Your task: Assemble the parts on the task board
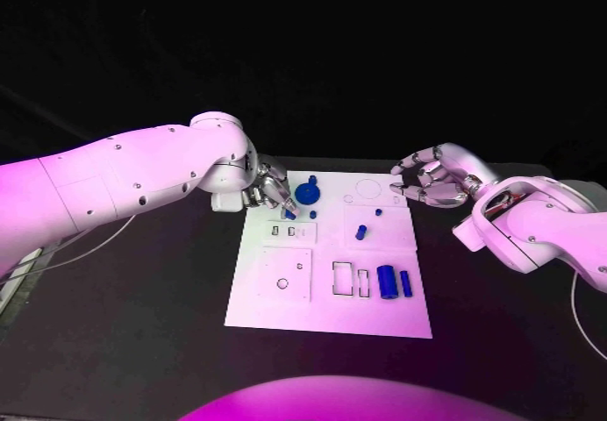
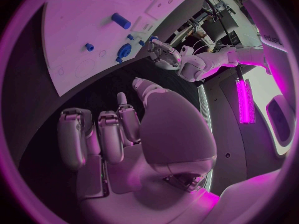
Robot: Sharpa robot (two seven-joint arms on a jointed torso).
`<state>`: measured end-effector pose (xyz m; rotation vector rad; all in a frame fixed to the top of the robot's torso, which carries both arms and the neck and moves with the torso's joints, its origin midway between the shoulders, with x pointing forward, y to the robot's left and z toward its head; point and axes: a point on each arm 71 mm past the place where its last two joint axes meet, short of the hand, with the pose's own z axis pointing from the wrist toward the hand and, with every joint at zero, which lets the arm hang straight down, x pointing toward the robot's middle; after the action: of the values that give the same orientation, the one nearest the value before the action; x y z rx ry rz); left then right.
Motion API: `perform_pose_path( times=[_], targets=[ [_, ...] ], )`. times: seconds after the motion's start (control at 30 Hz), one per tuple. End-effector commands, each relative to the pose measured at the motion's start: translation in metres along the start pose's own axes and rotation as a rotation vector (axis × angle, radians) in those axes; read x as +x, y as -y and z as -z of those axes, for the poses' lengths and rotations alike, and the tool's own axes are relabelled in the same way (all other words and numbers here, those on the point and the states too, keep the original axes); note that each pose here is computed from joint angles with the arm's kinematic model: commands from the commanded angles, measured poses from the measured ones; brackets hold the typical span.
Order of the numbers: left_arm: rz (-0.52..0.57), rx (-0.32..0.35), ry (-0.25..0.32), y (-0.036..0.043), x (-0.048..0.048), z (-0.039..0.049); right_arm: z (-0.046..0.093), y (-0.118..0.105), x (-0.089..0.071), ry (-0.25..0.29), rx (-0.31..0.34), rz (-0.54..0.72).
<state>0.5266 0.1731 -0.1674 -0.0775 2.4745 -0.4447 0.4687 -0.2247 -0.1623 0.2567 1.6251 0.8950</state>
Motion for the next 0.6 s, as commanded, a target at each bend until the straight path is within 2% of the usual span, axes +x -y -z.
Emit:
perform_pose_path(
  times=[0.03,0.33,0.6],
  targets=[
    [-0.023,-0.011,-0.084,0.0016,0.0017,-0.0034,0.0,0.0,0.001,-0.013,-0.002,0.011],
    [-0.014,-0.024,-0.085,0.0095,0.0007,-0.0156,-0.001,0.0,0.002,-0.012,-0.003,0.011],
    [-0.008,-0.022,-0.072,0.0129,0.0029,-0.0182,-0.001,0.0,0.002,-0.012,-0.004,0.011]
  ],
)
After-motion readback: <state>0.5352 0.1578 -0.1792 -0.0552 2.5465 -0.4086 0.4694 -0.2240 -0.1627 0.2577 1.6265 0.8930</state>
